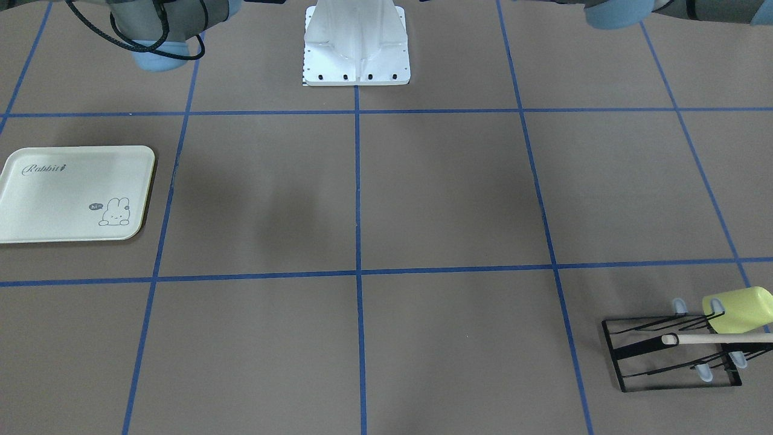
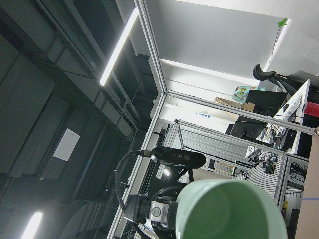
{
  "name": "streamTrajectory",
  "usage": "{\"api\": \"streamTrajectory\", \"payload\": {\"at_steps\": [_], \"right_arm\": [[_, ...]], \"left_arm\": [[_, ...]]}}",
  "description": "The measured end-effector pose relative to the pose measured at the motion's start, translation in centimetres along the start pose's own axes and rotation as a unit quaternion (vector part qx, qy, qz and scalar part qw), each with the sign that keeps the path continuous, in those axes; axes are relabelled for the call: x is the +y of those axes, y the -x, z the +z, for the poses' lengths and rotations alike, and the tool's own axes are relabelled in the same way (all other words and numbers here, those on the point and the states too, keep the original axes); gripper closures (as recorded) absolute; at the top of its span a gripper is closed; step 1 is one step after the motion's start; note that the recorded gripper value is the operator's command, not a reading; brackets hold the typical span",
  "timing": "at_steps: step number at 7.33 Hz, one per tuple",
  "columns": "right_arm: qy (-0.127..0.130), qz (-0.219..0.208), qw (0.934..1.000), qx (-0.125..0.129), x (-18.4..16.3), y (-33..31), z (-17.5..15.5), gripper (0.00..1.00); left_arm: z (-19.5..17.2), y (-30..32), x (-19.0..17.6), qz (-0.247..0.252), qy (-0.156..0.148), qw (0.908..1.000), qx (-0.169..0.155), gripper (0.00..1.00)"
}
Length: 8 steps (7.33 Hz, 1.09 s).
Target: Left arm grabs green cup and hands to right arm on tray
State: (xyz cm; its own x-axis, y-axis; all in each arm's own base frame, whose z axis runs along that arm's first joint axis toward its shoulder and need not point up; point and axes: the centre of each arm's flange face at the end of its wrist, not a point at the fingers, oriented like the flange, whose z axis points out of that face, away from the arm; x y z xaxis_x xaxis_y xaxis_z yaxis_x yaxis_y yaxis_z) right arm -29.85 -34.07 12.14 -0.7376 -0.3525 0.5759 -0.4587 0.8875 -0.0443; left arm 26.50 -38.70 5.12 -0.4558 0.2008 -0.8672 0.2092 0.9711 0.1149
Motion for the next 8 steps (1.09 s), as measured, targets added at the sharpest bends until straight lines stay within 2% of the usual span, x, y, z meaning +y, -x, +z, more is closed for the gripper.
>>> {"api": "streamTrajectory", "payload": {"at_steps": [2,3,5,6,7,8], "right_arm": [[-0.002,0.0,1.0,0.004,-0.02,0.16,0.63,0.12],[-0.003,0.0,1.0,0.004,-0.02,0.19,0.71,0.27],[-0.003,0.001,1.0,0.004,-0.03,0.19,0.74,0.72],[-0.003,0.001,1.0,0.005,-0.03,0.18,0.73,0.9],[-0.003,0.001,1.0,0.005,-0.03,0.16,0.71,1.0],[-0.003,0.0,1.0,0.005,-0.05,0.16,0.71,1.0]], "left_arm": [[0.36,0.07,0.43,-0.003,0.006,1.0,0.002,1.0],[0.42,0.06,0.56,-0.004,0.007,1.0,0.002,1.0],[0.48,-0.02,0.75,-0.005,0.009,0.9999,0.004,1.0],[0.48,-0.07,0.82,-0.005,0.01,0.9999,0.005,1.0],[0.47,-0.1,0.86,-0.005,0.01,0.9999,0.005,0.74],[0.44,-0.15,0.89,-0.004,0.01,0.9999,0.006,0.31]]}}
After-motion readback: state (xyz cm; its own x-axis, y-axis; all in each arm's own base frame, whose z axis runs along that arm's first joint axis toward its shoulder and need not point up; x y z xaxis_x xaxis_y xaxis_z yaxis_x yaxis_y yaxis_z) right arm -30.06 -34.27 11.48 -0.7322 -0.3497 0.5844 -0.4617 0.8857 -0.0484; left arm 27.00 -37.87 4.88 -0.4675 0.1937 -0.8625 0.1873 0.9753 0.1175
